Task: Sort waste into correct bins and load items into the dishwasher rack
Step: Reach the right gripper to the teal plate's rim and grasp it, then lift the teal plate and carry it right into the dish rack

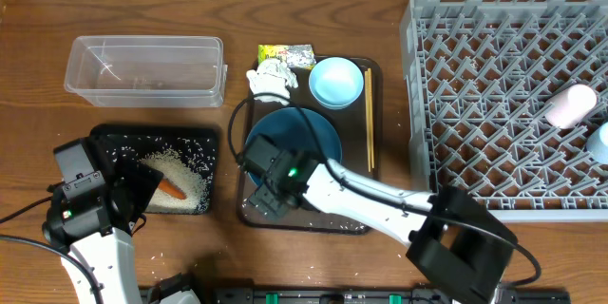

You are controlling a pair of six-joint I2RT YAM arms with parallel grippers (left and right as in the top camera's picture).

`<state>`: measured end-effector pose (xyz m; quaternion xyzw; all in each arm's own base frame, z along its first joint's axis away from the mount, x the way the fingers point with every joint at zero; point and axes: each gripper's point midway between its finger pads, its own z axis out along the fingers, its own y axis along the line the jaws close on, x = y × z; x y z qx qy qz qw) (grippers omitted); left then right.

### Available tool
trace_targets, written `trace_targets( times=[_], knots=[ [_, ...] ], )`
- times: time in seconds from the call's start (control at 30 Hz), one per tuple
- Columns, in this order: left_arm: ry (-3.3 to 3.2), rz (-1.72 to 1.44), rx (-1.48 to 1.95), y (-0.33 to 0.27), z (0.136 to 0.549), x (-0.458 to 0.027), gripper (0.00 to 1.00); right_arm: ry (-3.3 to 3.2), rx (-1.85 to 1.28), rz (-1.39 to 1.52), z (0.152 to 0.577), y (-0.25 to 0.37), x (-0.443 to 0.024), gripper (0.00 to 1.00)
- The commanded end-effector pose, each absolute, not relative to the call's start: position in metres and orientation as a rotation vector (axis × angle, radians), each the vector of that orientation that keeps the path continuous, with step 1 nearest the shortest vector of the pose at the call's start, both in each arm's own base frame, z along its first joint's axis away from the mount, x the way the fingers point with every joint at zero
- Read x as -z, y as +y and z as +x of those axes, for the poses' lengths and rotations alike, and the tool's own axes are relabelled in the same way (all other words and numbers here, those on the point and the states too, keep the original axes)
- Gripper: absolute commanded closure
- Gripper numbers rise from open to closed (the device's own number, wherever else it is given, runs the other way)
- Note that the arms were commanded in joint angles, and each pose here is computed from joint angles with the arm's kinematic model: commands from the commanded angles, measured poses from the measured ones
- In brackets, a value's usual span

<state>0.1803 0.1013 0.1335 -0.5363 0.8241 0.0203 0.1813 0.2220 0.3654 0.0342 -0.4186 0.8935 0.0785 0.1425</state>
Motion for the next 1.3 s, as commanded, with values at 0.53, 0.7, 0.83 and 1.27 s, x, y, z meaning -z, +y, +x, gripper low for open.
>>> trace_targets(
  times=[0.53, 0.7, 0.83, 1.27],
  knots=[
    [2.311, -1.547, -0.083, 0.105, 0.176, -0.132, 0.02, 2.635, -0.236, -1.083, 0.228, 0.388, -0.045, 0.81],
    [2.311, -1.547, -0.083, 0.105, 0.176, -0.132, 0.02, 2.628, -0.268, -1.083, 0.232, 0.4, -0.091, 0.99],
    [2.311, -1.547, -0.083, 0.105, 0.177, -0.132, 0.02, 2.613, -0.311, -1.067, 0.235, 0.409, -0.126, 0.99],
    [2.311, -1.547, -0.083, 0.105, 0.176, -0.132, 0.02, 2.684, -0.2, -1.176, 0.226, 0.397, -0.092, 0.56]
  ],
)
